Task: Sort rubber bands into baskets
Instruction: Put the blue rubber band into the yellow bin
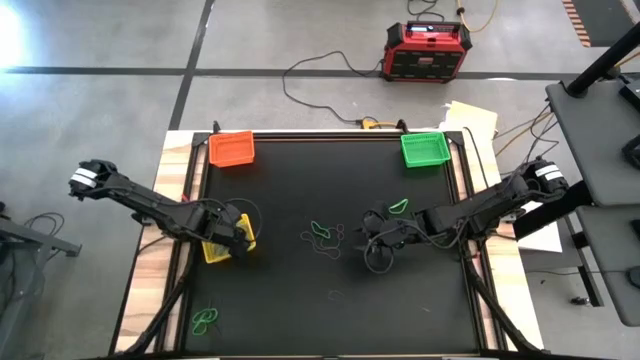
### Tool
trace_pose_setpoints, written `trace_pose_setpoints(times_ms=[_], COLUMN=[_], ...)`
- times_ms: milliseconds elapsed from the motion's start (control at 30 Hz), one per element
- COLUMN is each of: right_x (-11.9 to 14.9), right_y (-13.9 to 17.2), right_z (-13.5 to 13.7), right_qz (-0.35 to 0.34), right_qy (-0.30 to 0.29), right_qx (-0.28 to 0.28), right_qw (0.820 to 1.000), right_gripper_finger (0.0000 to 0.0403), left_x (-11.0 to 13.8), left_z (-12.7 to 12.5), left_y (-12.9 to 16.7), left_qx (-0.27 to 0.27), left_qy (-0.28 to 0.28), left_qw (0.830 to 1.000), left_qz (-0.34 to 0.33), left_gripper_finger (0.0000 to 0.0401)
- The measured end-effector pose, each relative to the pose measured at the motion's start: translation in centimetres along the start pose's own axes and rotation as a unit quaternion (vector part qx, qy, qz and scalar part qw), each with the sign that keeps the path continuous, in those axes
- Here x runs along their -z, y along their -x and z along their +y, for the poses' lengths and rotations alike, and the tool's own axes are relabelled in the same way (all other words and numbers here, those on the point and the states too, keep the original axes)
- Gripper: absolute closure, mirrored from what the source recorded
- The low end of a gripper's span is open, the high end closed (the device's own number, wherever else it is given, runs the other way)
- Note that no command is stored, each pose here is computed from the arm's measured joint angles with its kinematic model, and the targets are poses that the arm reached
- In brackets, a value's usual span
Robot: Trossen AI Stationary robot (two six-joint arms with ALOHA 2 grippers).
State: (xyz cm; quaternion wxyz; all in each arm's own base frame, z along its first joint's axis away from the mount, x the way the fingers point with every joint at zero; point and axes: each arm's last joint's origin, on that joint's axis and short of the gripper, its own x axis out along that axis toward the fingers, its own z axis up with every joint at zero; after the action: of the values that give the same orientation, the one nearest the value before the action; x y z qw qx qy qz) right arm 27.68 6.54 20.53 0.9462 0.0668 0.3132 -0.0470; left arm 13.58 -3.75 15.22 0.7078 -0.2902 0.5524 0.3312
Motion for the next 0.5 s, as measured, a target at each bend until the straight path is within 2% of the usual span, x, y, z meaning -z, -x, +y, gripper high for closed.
trace_pose_setpoints(times_ms=[233, 500], right_x=[-0.3, -0.6], right_y=[0.1, 0.1], right_z=[0.1, -0.1], right_qz=[0.001, -0.005], right_qy=[0.007, 0.031], right_qx=[-0.011, -0.006], right_qw=[1.000, 0.999], right_gripper_finger=[0.0133, 0.0100], left_x=[-0.5, -3.4], left_z=[-0.3, 0.2], left_y=[0.6, 1.3], left_qx=[0.002, -0.005], left_qy=[0.009, 0.036], left_qw=[1.000, 0.999], left_qz=[-0.013, -0.027], left_gripper_finger=[0.0336, 0.0264])
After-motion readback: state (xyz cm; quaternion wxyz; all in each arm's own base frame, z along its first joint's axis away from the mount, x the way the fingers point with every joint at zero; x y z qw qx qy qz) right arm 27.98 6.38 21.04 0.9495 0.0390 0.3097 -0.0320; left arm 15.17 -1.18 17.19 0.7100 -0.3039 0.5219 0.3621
